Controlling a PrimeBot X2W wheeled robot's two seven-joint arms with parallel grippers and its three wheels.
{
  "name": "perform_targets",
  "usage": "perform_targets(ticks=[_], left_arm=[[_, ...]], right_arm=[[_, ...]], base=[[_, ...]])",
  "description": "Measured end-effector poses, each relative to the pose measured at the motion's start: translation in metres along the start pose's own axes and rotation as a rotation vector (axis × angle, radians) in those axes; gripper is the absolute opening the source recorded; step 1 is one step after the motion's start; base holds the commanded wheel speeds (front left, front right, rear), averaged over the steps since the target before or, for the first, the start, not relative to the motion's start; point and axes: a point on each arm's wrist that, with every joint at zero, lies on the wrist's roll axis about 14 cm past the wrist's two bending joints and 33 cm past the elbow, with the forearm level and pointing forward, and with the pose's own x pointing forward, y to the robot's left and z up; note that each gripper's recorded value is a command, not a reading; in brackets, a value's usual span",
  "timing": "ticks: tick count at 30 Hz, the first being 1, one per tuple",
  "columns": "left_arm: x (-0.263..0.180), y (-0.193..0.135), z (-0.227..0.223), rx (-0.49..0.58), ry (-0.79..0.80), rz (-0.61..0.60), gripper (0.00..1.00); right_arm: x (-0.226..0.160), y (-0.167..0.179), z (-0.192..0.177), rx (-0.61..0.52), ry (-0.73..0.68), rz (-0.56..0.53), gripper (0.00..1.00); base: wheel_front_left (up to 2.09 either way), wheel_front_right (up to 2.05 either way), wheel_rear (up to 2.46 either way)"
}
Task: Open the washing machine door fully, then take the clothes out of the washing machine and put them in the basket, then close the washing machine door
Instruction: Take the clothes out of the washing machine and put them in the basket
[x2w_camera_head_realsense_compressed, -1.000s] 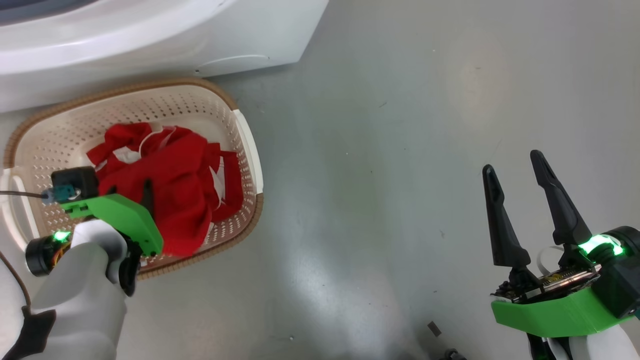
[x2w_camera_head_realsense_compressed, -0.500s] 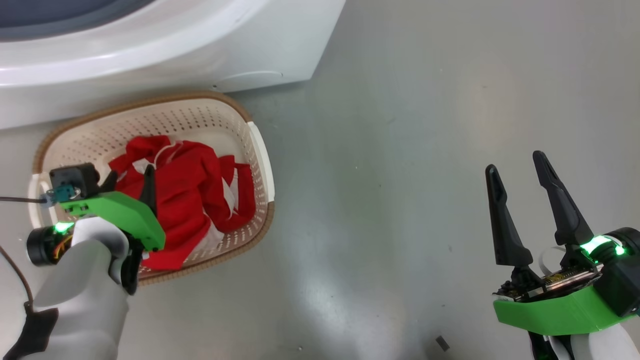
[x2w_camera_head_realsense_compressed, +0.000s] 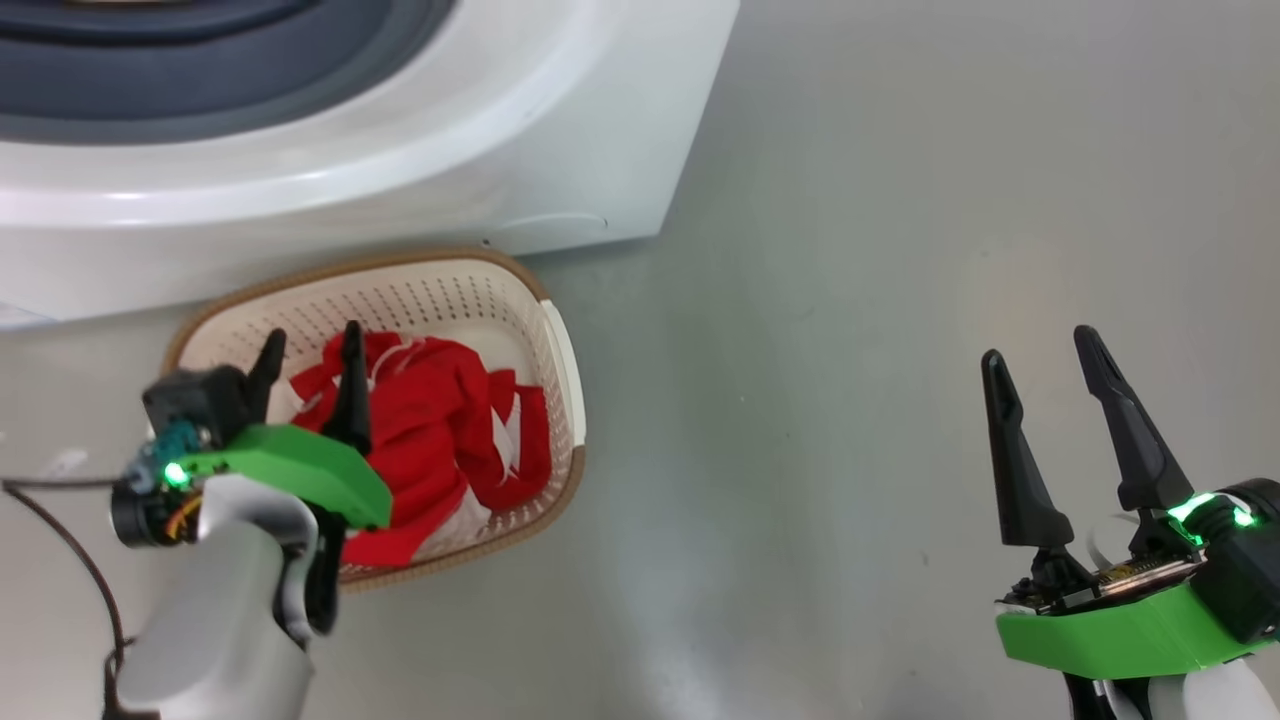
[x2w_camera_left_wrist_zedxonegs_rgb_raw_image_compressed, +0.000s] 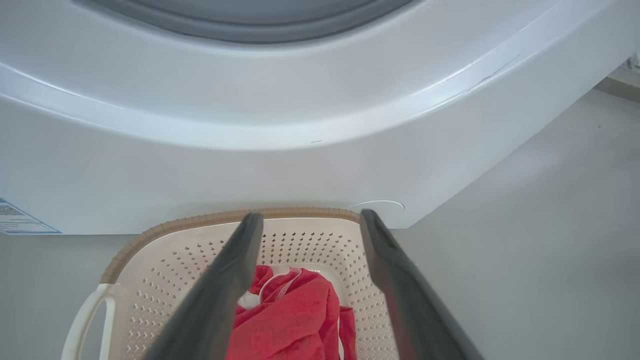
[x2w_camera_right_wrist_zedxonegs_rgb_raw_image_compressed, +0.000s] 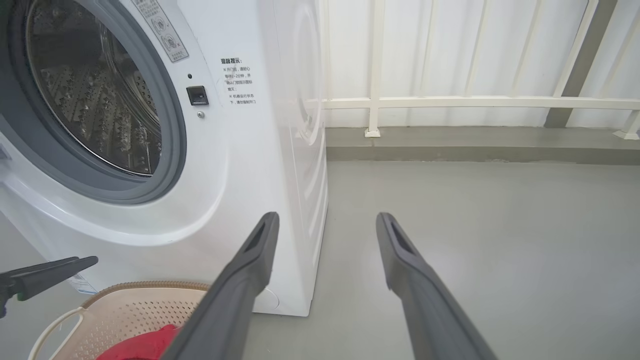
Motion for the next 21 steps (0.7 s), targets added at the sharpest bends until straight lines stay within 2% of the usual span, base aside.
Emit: perform_targets(ticks=[13, 21], left_arm=[[-0.067, -0.026, 0.075, 0.032, -0.282, -0.053, 1.00], [-0.114, -0.035, 0.102, 0.053, -0.393, -0.071, 1.00]], right_arm=[[-0.018, -0.007, 0.026, -0.034, -0.059, -0.018, 1.00], [-0.033, -0.002, 0.043, -0.023, -0.101, -0.006, 1.00]], base=[[0.00, 0.00, 0.00], [0.00, 0.00, 0.00]])
